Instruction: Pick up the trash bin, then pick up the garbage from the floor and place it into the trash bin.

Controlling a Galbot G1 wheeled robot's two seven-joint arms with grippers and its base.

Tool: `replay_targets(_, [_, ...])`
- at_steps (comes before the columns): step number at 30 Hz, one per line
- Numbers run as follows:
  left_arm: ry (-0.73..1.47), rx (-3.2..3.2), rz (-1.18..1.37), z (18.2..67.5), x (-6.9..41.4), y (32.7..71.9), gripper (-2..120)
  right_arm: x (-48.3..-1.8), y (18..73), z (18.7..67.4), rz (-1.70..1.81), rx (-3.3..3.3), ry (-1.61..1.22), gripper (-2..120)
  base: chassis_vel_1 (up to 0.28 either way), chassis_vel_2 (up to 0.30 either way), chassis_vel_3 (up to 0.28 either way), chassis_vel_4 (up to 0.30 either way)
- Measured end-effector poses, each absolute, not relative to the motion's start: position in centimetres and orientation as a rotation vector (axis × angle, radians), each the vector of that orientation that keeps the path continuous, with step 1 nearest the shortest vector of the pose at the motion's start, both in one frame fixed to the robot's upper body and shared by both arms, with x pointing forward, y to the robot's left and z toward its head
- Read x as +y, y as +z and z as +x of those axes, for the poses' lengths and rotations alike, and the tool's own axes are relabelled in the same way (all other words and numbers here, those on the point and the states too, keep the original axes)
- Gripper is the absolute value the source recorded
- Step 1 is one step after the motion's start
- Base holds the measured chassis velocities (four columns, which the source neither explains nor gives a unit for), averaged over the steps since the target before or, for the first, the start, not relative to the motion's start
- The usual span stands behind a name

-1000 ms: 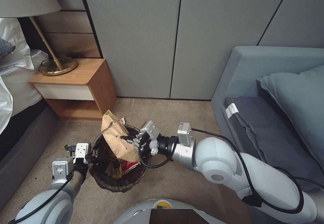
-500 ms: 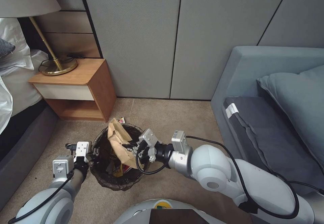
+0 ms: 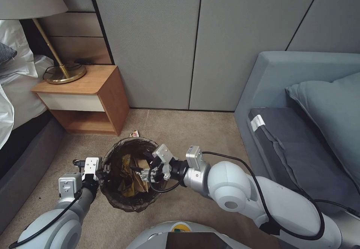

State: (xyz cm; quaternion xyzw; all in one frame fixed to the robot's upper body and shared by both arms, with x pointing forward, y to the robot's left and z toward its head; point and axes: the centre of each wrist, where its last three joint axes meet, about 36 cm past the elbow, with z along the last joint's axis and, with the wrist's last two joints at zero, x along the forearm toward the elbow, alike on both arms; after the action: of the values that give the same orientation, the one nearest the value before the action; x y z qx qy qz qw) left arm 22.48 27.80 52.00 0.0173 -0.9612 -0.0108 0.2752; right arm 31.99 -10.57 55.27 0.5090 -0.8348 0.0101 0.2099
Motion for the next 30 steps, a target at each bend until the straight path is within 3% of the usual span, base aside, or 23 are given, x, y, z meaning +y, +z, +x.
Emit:
replay_targets(2, [-0.028,-2.585,0.046,22.5,27.8,52.0,2,-10.9,55.7,32.1,1.408,-2.342,0.025,83,0.0,0.0,0.0,0.0])
replay_targets(9, [-0.028,-2.592,0.045,22.6,27.8,52.1,2,-12.4,57.4,32.5,1.367,-2.451,-0.02,100,0.0,0.0,0.0,0.0])
replay_targets(19, [-0.022,-2.601,0.053,22.8,27.8,52.2,2,-16.0,58.0,32.3,1.169,-2.72,-0.093,100,0.0,0.0,0.0,0.0])
replay_targets(30, [-0.019,-2.619,0.068,23.0,27.8,52.4,2,-22.5,55.5,31.3,0.562,-3.088,0.048,100,0.0,0.0,0.0,0.0])
